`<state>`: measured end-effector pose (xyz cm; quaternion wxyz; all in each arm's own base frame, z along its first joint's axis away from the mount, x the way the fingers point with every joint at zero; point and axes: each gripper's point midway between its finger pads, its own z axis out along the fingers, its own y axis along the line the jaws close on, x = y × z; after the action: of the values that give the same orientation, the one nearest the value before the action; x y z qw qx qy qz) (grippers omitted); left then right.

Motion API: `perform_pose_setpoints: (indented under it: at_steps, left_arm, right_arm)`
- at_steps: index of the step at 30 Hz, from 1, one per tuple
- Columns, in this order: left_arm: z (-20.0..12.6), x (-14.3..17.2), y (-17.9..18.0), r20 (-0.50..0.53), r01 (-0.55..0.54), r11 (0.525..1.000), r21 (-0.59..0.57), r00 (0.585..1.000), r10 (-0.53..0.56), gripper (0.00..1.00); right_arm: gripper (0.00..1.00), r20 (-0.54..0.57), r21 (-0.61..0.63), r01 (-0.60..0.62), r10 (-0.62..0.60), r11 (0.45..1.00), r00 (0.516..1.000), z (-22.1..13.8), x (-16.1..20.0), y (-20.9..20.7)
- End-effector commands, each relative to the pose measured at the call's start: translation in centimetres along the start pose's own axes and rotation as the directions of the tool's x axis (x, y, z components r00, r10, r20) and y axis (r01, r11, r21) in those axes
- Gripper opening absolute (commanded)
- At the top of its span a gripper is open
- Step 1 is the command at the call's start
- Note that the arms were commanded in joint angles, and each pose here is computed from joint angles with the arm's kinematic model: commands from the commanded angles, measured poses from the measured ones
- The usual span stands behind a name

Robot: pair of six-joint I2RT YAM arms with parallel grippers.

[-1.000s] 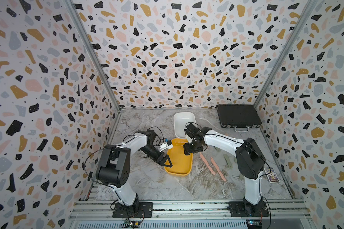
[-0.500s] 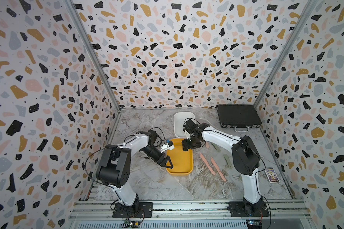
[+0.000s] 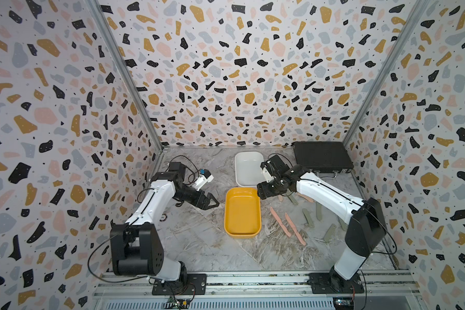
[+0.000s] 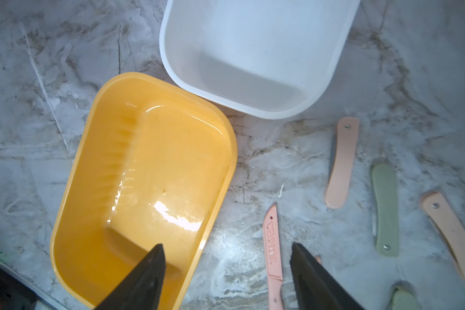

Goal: Place the fruit knives into the storage box by color
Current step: Move the storage box to the center of the board, then pick up the fruit knife from the center of the board.

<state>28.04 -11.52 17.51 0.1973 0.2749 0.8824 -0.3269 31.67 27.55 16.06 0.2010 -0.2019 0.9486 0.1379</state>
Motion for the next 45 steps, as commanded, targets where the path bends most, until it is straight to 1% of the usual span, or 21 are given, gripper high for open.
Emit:
perform_pose_setpoints:
  at_steps: [1, 5, 9, 13, 16, 18, 19, 24, 28, 35, 39, 45]
  left_arm:
    - [-1.8, -0.8, -2.2, 0.057, 0.013, 1.000, 0.003, 0.998, -0.013, 0.99]
    - [-2.8, -1.5, -4.4, 0.151, 0.008, 0.999, 0.050, 0.988, -0.016, 0.99]
    - [-4.2, -2.7, -5.6, 0.240, -0.014, 0.999, 0.032, 0.971, 0.005, 0.99]
    - [-5.6, -3.3, -8.3, 0.295, -0.032, 0.993, 0.116, 0.955, -0.004, 0.99]
    - [-5.8, -3.2, -10.1, 0.323, -0.022, 0.973, 0.229, 0.945, -0.054, 0.99]
    - [-5.3, -2.9, -10.7, 0.316, -0.009, 0.953, 0.303, 0.944, -0.092, 0.99]
    - [-5.0, -2.7, -10.7, 0.307, -0.005, 0.950, 0.311, 0.947, -0.096, 0.99]
    - [-3.1, -1.8, -9.8, 0.269, -0.011, 0.967, 0.254, 0.961, -0.059, 0.99]
    - [-1.4, -1.3, -8.9, 0.228, -0.021, 0.983, 0.183, 0.973, -0.022, 0.99]
    - [0.1, -0.5, -8.8, 0.170, -0.023, 0.984, 0.174, 0.985, -0.007, 0.99]
    - [0.3, -0.4, -8.7, 0.157, -0.020, 0.984, 0.179, 0.987, -0.008, 0.99]
    - [0.4, -0.4, -8.6, 0.151, -0.018, 0.984, 0.175, 0.988, -0.009, 0.99]
  right_arm:
    - [0.75, -0.044, 0.061, 0.009, -0.006, 0.998, 0.999, -0.1, 2.9, -1.7]
    - [0.74, -0.056, 0.070, -0.026, 0.030, 0.997, 0.998, 0.0, 5.9, -2.6]
    - [0.73, -0.066, 0.092, -0.061, 0.067, 0.994, 0.996, 0.3, 8.9, -3.8]
    - [0.73, -0.092, 0.108, -0.097, 0.107, 0.989, 0.990, 1.1, 11.6, -4.6]
    - [0.73, -0.104, 0.113, -0.125, 0.137, 0.986, 0.985, 1.8, 13.2, -4.9]
    - [0.72, -0.114, 0.110, -0.136, 0.148, 0.985, 0.982, 2.2, 13.9, -4.8]
    - [0.72, -0.118, 0.110, -0.136, 0.149, 0.985, 0.982, 2.3, 14.1, -4.8]
    - [0.71, -0.126, 0.122, -0.131, 0.146, 0.984, 0.981, 2.9, 14.5, -4.6]
    - [0.71, -0.131, 0.134, -0.137, 0.154, 0.981, 0.979, 3.6, 14.7, -4.8]
    - [0.67, -0.169, 0.163, -0.124, 0.152, 0.979, 0.974, 4.8, 15.3, -5.1]
    - [0.64, -0.202, 0.193, -0.108, 0.147, 0.975, 0.968, 5.1, 16.5, -5.7]
    - [0.61, -0.223, 0.215, -0.094, 0.143, 0.972, 0.964, 5.3, 17.5, -6.1]
